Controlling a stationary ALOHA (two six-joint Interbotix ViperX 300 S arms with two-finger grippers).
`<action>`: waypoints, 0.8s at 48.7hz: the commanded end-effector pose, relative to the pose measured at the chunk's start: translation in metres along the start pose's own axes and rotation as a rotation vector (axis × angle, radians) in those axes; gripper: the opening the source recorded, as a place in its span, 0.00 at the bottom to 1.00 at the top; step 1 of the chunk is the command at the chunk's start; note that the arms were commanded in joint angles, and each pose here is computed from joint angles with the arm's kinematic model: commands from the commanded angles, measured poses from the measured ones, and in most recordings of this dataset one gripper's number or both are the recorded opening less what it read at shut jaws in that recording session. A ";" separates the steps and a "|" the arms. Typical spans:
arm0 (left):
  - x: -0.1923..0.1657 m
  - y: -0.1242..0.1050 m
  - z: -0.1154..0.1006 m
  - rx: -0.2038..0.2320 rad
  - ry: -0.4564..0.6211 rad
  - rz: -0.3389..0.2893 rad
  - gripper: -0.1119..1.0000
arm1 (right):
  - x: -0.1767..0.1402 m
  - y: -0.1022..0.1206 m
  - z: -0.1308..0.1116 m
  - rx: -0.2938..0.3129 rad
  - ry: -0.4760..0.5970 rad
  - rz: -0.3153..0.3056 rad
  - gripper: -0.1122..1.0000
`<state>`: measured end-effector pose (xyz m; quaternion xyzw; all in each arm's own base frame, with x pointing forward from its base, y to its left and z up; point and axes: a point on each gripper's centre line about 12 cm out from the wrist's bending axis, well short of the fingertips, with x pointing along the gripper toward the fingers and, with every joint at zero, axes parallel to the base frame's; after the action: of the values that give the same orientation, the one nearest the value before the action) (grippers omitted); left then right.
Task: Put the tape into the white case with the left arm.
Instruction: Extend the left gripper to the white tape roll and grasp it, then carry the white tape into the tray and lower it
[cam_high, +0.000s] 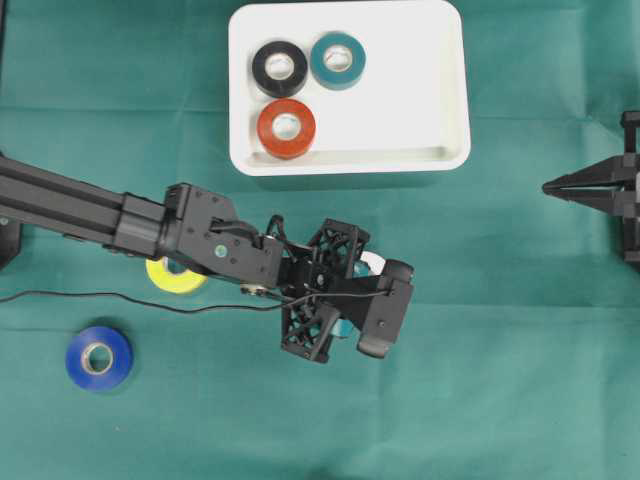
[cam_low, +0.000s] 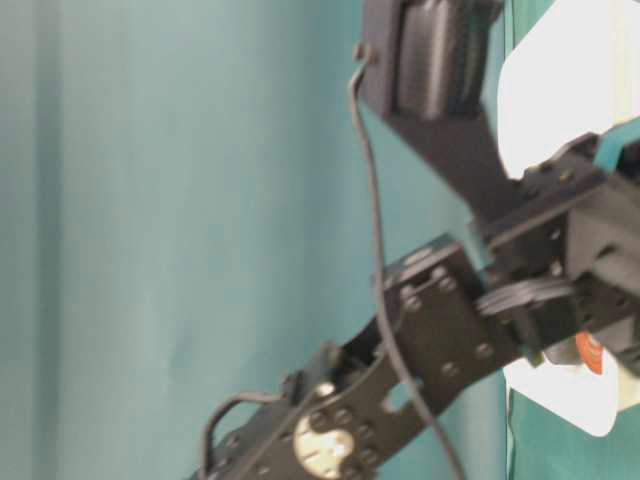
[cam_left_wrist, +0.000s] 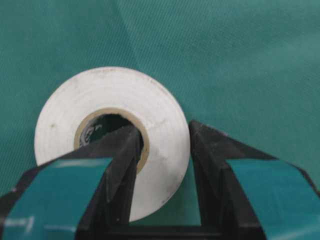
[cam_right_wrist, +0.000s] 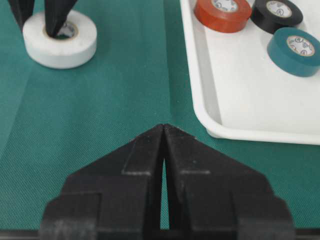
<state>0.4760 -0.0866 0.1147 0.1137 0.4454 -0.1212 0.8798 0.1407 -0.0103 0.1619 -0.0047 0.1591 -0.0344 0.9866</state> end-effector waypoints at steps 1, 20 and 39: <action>-0.037 0.003 0.025 0.009 -0.088 0.014 0.35 | 0.001 0.000 0.005 0.000 -0.014 -0.001 0.02; -0.074 0.005 0.026 0.008 -0.084 0.017 0.35 | 0.001 0.000 0.005 0.000 -0.014 -0.001 0.02; -0.075 0.049 -0.002 -0.072 -0.036 0.074 0.35 | 0.001 0.000 0.005 0.000 -0.014 -0.001 0.02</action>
<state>0.4462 -0.0395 0.1526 0.0979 0.4578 -0.0840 0.8796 0.1407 -0.0103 0.1619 -0.0047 0.1591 -0.0344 0.9866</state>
